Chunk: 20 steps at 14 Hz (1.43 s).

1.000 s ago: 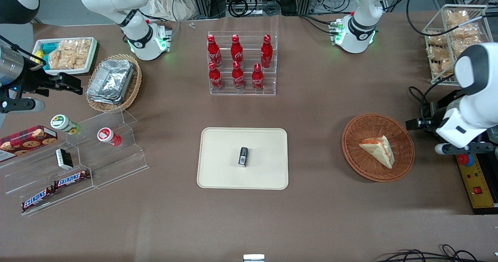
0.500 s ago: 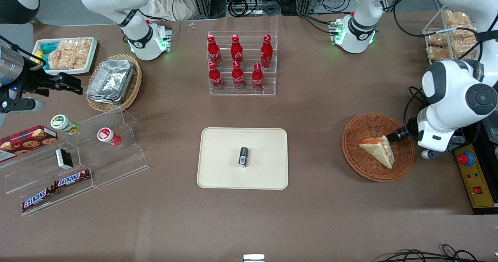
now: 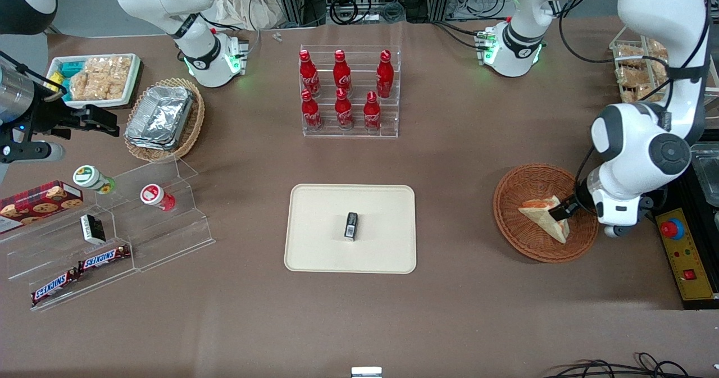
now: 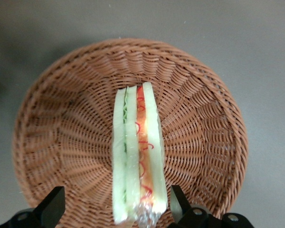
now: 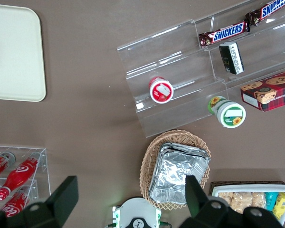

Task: Place sandwich from basket to tray
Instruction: 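Lower the left gripper and close it on the sandwich's wrapped edge, then lift the sandwich out of the basket with the left gripper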

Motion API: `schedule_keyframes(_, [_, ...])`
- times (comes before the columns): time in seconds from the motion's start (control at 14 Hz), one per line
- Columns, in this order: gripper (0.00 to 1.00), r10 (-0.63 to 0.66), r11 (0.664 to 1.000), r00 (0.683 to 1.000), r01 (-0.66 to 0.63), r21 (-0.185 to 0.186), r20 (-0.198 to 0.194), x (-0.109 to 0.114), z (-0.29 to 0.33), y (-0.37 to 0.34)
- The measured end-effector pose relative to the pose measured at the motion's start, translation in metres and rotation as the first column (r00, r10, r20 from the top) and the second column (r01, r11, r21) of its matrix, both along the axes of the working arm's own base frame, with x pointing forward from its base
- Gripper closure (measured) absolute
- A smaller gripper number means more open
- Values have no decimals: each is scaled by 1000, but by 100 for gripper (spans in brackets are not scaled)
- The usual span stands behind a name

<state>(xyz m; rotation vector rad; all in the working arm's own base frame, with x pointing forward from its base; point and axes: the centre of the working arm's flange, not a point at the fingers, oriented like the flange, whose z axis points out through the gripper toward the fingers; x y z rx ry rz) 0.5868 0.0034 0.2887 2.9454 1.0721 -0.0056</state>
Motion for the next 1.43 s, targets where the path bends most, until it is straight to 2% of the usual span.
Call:
schedule_keyframes(0.21, [0,9,1000,1000,-9,-1,17,-8,-26,-2])
schedule_keyframes(0.36, [4,13,1000,1000,-13,-2,19,-13,-36,-2])
schedule_keyframes(0.43, [12,14,1000,1000,-14,-2,19,-13,-36,-2])
schedule_keyframes(0.57, [38,14,1000,1000,-14,-3,21,-13,-29,-2])
schedule_keyframes(0.71, [58,13,1000,1000,-13,-4,-23,-13,-9,-2])
schedule_keyframes(0.79, [64,11,1000,999,-12,-6,-49,-12,7,-2])
schedule_keyframes(0.93, [70,1,1000,997,-2,-10,-75,0,51,-7])
schedule_keyframes(1.14, [73,-27,1000,995,26,-16,-93,25,145,-22])
schedule_keyframes(1.29, [82,-53,998,994,51,-19,-100,29,203,-28])
schedule_keyframes(1.43, [85,-106,994,991,104,-27,-85,30,235,-42])
